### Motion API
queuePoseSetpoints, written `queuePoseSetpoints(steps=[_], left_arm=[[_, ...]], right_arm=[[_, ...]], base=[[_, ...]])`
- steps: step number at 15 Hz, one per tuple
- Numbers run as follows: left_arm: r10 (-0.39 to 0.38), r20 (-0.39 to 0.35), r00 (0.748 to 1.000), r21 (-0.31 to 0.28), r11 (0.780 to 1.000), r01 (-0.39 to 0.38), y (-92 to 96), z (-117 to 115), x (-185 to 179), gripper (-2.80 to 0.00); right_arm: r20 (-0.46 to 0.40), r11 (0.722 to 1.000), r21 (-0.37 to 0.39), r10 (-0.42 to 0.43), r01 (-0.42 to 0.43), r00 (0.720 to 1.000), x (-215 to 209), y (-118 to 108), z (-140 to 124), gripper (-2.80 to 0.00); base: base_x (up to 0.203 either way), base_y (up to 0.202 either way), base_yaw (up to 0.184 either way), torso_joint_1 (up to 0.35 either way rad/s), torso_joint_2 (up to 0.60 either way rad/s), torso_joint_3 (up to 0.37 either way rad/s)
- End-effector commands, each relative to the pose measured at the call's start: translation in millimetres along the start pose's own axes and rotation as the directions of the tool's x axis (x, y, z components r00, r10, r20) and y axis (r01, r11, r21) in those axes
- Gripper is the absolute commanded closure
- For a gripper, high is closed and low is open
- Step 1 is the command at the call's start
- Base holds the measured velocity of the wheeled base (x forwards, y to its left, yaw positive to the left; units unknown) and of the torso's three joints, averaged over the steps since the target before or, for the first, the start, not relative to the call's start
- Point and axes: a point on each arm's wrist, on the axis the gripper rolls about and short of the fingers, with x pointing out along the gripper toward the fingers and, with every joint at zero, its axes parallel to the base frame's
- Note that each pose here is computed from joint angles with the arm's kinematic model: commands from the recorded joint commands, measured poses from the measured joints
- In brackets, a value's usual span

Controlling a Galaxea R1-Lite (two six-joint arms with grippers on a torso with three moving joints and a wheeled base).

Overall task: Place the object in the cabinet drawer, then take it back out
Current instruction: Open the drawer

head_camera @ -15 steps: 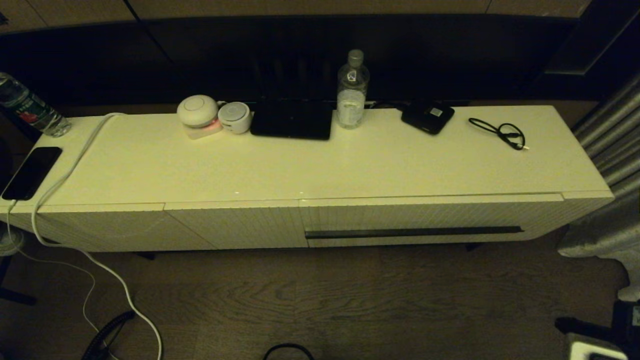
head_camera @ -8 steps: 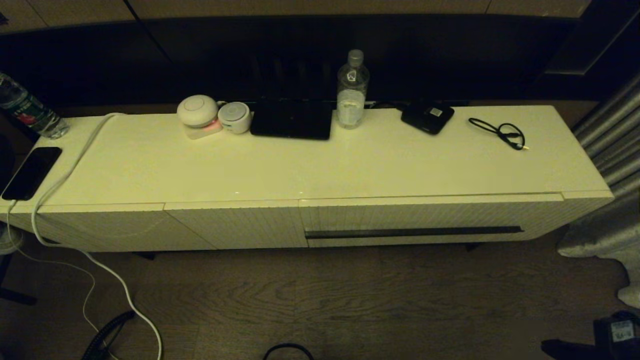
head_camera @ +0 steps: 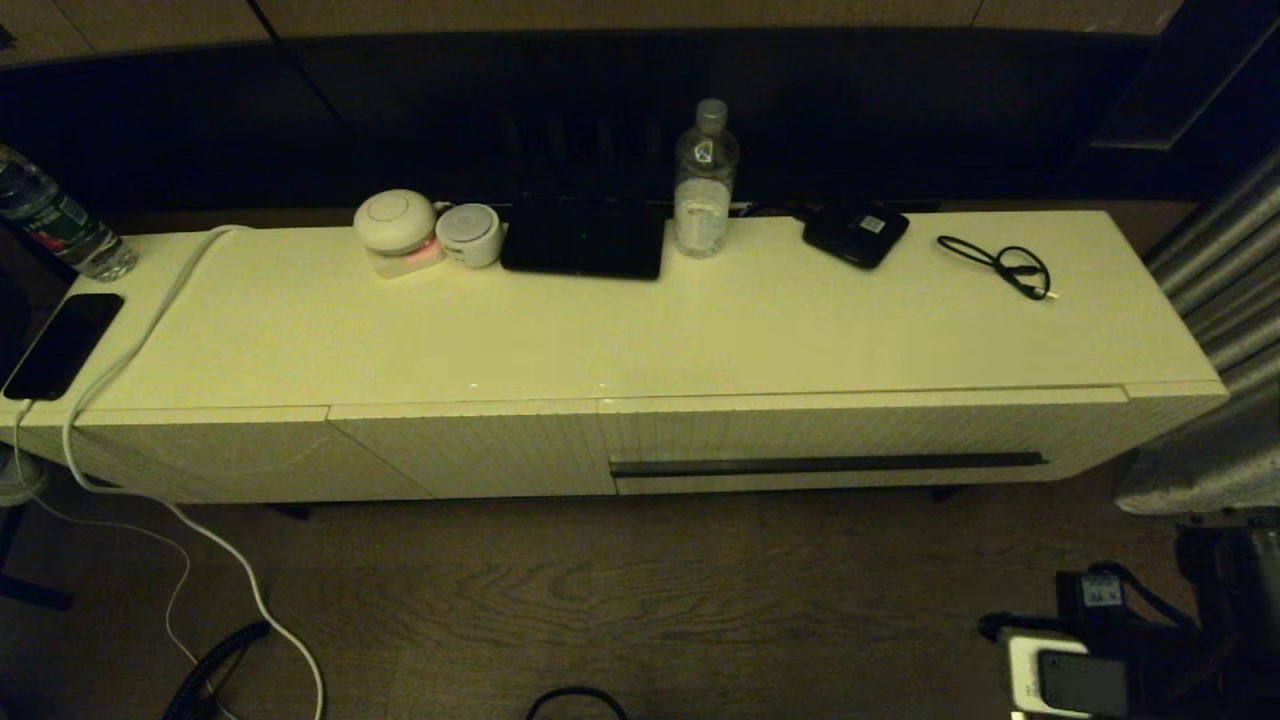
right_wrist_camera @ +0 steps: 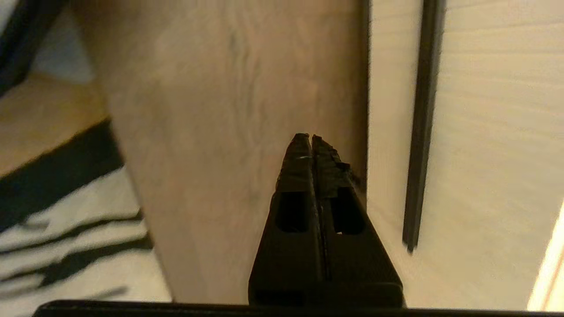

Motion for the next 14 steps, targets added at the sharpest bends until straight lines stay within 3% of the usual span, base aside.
queuePoseSetpoints(steps=[1,7,14], left_arm=[[0.001,0.002,1.000,-0.001,1.000,-0.001,0.0,0,0,0.00],[0.001,0.002,1.000,-0.001,1.000,-0.001,0.0,0,0,0.00],[0.001,0.002,1.000,-0.001,1.000,-0.001,0.0,0,0,0.00]], right_arm=[[0.003,0.998,0.041,0.042,-0.042,0.999,32,-2,-4,-2.80],[0.070,0.996,0.065,0.062,-0.066,0.996,59,-7,-5,-2.80],[0.081,0.996,-0.015,0.088,-0.088,0.993,86,-17,-7,-2.80]], base=[[0.000,0.000,0.000,0.000,0.00,0.000],[0.000,0.000,0.000,0.000,0.00,0.000],[0.000,0.000,0.000,0.000,0.00,0.000]])
